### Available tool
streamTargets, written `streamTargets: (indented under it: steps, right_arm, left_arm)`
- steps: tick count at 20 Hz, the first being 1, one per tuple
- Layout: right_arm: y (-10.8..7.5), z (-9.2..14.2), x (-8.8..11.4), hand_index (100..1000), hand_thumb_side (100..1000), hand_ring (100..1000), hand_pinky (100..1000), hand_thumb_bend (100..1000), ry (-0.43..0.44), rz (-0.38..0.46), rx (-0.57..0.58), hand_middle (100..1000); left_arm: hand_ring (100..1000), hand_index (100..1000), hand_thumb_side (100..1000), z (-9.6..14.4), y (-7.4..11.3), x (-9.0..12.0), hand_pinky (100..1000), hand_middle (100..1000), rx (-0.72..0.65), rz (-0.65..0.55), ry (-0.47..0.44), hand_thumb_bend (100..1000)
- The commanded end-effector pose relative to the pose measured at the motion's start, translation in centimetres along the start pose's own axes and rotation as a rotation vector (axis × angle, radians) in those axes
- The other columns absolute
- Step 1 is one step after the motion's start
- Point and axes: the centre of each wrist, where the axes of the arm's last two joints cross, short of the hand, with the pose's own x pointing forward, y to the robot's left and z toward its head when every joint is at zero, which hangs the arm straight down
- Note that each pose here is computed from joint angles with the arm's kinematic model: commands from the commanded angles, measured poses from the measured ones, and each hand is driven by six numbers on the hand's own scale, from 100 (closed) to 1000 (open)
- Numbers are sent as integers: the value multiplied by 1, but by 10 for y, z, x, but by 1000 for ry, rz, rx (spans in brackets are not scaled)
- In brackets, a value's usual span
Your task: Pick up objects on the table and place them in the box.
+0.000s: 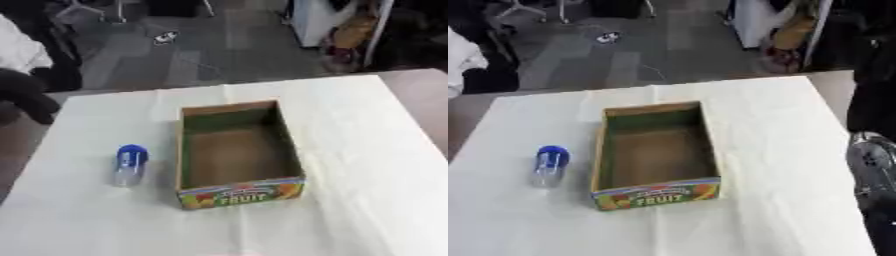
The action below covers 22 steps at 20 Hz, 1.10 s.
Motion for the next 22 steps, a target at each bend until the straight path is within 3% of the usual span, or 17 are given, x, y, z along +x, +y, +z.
streamTargets:
  steps: [1, 18, 22]
  right_arm:
    - [0, -10, 2, 521, 1000, 311, 237, 103, -123, 58, 177, 416]
    - [1, -15, 0, 521, 1000, 311, 237, 106, -127, 36, 198, 416]
    - [2, -16, -1, 521, 1000, 311, 238, 107, -128, 30, 202, 416]
  left_arm:
    - [741, 893, 932, -7, 14, 6, 641, 899, -89, -58, 36, 494]
    - [763, 900, 927, -29, 34, 11, 683, 889, -218, -227, 229, 535]
    - [743, 895, 904, -30, 39, 4, 673, 869, -245, -256, 269, 546]
